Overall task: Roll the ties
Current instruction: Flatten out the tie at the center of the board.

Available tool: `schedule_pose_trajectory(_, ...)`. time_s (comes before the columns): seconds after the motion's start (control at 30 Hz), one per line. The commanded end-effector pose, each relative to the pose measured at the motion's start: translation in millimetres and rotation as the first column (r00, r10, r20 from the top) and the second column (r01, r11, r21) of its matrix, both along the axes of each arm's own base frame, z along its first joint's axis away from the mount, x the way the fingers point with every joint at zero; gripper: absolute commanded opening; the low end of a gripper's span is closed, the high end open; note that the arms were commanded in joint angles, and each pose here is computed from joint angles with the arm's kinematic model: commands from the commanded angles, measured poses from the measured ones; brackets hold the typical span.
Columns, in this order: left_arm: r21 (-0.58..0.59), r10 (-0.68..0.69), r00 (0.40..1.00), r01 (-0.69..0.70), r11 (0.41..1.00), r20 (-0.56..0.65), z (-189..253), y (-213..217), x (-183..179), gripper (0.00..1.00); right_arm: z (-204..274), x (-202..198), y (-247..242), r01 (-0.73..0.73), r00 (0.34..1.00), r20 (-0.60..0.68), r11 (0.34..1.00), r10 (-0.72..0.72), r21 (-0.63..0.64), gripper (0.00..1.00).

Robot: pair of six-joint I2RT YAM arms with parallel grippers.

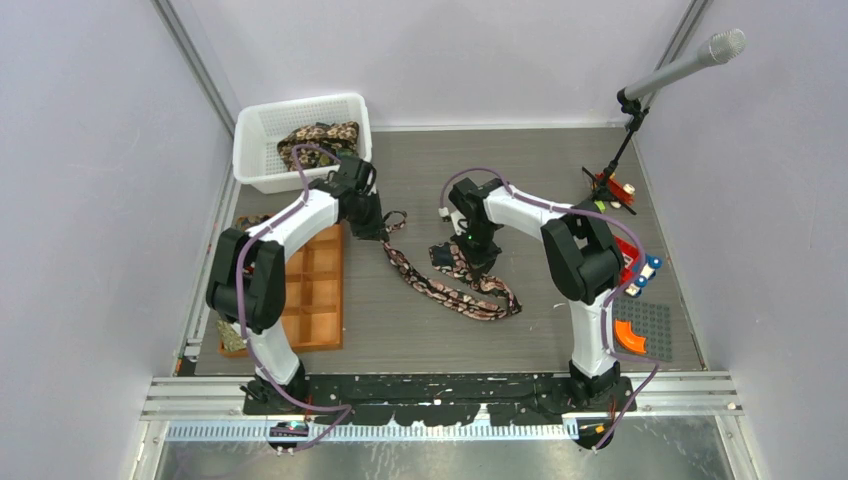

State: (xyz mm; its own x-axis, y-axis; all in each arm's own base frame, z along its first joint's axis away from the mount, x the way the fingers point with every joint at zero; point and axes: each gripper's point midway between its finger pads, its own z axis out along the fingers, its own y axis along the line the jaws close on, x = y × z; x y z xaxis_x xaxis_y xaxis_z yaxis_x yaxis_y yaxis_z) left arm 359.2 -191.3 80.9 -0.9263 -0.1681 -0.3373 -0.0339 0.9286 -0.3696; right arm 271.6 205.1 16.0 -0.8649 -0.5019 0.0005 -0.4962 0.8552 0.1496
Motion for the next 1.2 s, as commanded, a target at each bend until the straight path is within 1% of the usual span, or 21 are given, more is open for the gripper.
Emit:
schedule_pose_trajectory(0.0, -0.06, 0.031, 0.998, -0.027, 0.998, 0.056, 26.7, -2.4, -5.4, 0.0, 11.1, 20.8, 4.0, 0.029, 0.99, 0.134, 0.999, -0.031, 0.02, 0.0)
schedule_pose_trajectory(0.07, -0.079, 0.051, 0.997, -0.046, 0.996, 0.065, 31.9, -1.3, -11.2, 0.0, 26.1, 36.4, 8.3, 0.065, 0.975, 0.211, 0.996, -0.076, 0.059, 0.01)
schedule_pose_trajectory(0.17, -0.128, 0.1, 0.992, -0.091, 0.988, 0.074, 38.8, -0.2, -22.8, 0.0, 57.5, 66.6, 16.3, 0.131, 0.925, 0.337, 0.98, -0.176, 0.153, 0.0)
schedule_pose_trajectory(0.33, -0.231, 0.203, 0.973, -0.175, 0.957, 0.106, 50.8, 2.1, -44.3, 0.0, 106.9, 114.4, 23.0, 0.199, 0.811, 0.484, 0.933, -0.329, 0.3, 0.01)
schedule_pose_trajectory(0.43, -0.268, 0.262, 0.958, -0.223, 0.937, 0.118, 51.9, 4.0, -58.7, 0.0, 131.5, 143.4, 21.0, 0.235, 0.733, 0.526, 0.886, -0.432, 0.4, 0.01)
schedule_pose_trajectory(0.53, -0.291, 0.29, 0.95, -0.247, 0.924, 0.116, 47.6, 2.2, -75.2, 0.0, 153.9, 170.4, 24.5, 0.231, 0.67, 0.523, 0.817, -0.528, 0.529, 0.01)
schedule_pose_trajectory(0.67, -0.32, 0.346, 0.931, -0.295, 0.9, 0.114, 43.6, 4.3, -95.8, 0.0, 180.9, 199.2, 34.6, 0.183, 0.629, 0.459, 0.693, -0.627, 0.697, 0.01)
schedule_pose_trajectory(0.8, -0.351, 0.383, 0.916, -0.322, 0.879, 0.12, 38.9, 5.1, -113.0, 0.0, 198.2, 230.6, 26.8, 0.172, 0.563, 0.406, 0.582, -0.72, 0.795, 0.0)
schedule_pose_trajectory(0.9, -0.352, 0.404, 0.904, -0.336, 0.874, 0.138, 34.2, 7.8, -122.8, 0.0, 200.4, 247.5, 25.8, 0.14, 0.544, 0.38, 0.528, -0.748, 0.838, 0.01)
schedule_pose_trajectory(1.03, -0.353, 0.417, 0.9, -0.353, 0.867, 0.125, 21.8, 11.2, -136.9, 0.03, 183.4, 257.7, 21.0, 0.142, 0.535, 0.335, 0.473, -0.776, 0.87, 0.01)
schedule_pose_trajectory(1.13, -0.345, 0.409, 0.907, -0.354, 0.869, 0.099, 11.0, 12.8, -147.8, 0.09, 160.5, 258.5, 10.2, 0.181, 0.532, 0.301, 0.454, -0.791, 0.872, 0.01)
schedule_pose_trajectory(1.17, -0.346, 0.405, 0.91, -0.353, 0.869, 0.088, 7.9, 12.6, -152.2, 0.13, 153.2, 258.0, 7.5, 0.191, 0.536, 0.294, 0.453, -0.792, 0.871, 0.03)
